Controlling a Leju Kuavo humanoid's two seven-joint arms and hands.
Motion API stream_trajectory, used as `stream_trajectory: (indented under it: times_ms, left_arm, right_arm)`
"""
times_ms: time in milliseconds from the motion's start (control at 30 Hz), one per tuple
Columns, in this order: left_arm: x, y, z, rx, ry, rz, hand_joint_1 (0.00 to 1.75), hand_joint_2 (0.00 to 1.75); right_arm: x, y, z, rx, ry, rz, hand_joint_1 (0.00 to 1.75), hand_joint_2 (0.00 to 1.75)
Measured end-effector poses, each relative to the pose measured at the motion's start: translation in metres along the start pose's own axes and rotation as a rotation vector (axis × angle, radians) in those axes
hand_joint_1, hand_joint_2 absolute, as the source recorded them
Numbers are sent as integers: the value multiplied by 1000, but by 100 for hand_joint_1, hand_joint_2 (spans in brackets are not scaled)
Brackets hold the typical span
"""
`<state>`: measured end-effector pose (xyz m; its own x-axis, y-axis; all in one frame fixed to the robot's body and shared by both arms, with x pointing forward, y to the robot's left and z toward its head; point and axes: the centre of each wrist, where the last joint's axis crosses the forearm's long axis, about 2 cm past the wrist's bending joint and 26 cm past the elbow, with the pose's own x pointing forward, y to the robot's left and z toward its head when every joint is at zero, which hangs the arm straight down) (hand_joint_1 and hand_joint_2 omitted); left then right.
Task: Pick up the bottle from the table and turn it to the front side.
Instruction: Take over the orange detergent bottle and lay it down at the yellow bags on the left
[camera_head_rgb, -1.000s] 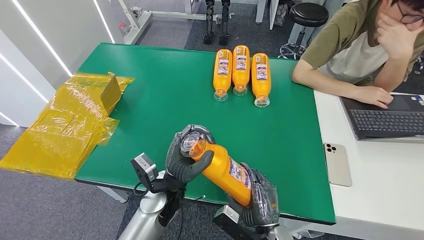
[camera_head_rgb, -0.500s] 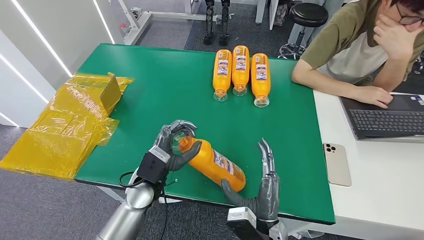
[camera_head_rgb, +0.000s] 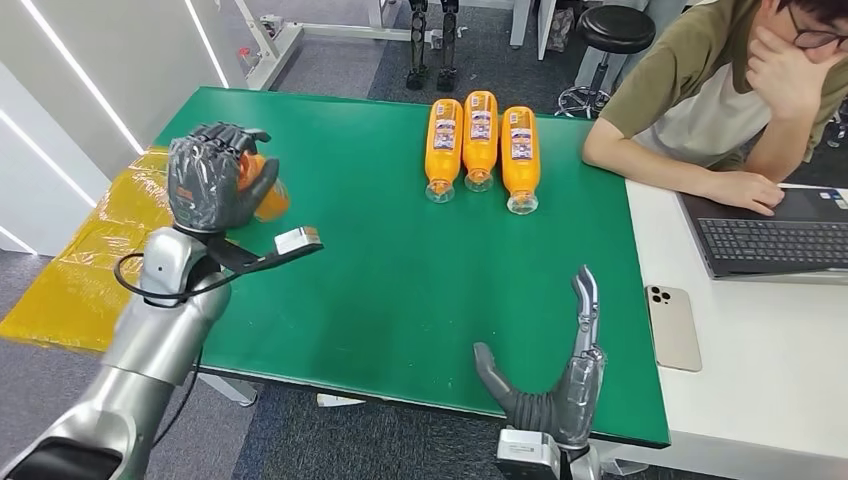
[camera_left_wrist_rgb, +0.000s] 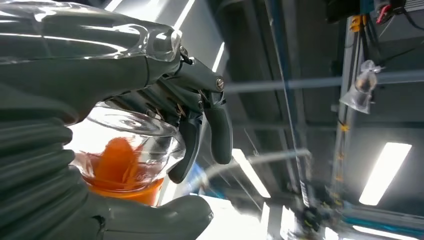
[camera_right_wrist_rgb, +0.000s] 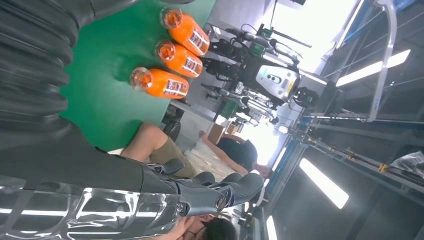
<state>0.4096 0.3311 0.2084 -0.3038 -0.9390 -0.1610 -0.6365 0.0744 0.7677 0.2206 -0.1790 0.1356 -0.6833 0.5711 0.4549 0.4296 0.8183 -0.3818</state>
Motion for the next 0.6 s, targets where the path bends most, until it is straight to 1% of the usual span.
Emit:
stream_trajectory:
  times_ms: [67,133,300,400,500,600]
  left_arm:
    - [-21,7,-9,-8,-1,-100,175,175]
    - [-37,11,-14,-27,-3,-199,175,175]
    - [-64,11,-10,-102,15,-361,175,175]
    - [-75,6,0,-150,63,-428,175,175]
    - [-85,0,14,-203,114,-493,175,175]
    - [-95,-7,33,-295,111,-548,175,175]
  right_arm:
    - [0,-1,-1,-4,9,1,0,175]
    - [1,-1,-1,-8,16,-1,0,175]
    - [2,-2,-2,-18,16,-5,0,175]
    - [2,-3,-2,-21,16,-6,0,175]
    - [2,-3,-2,-22,13,-7,0,175]
    - [2,-3,-1,-26,13,-11,0,175]
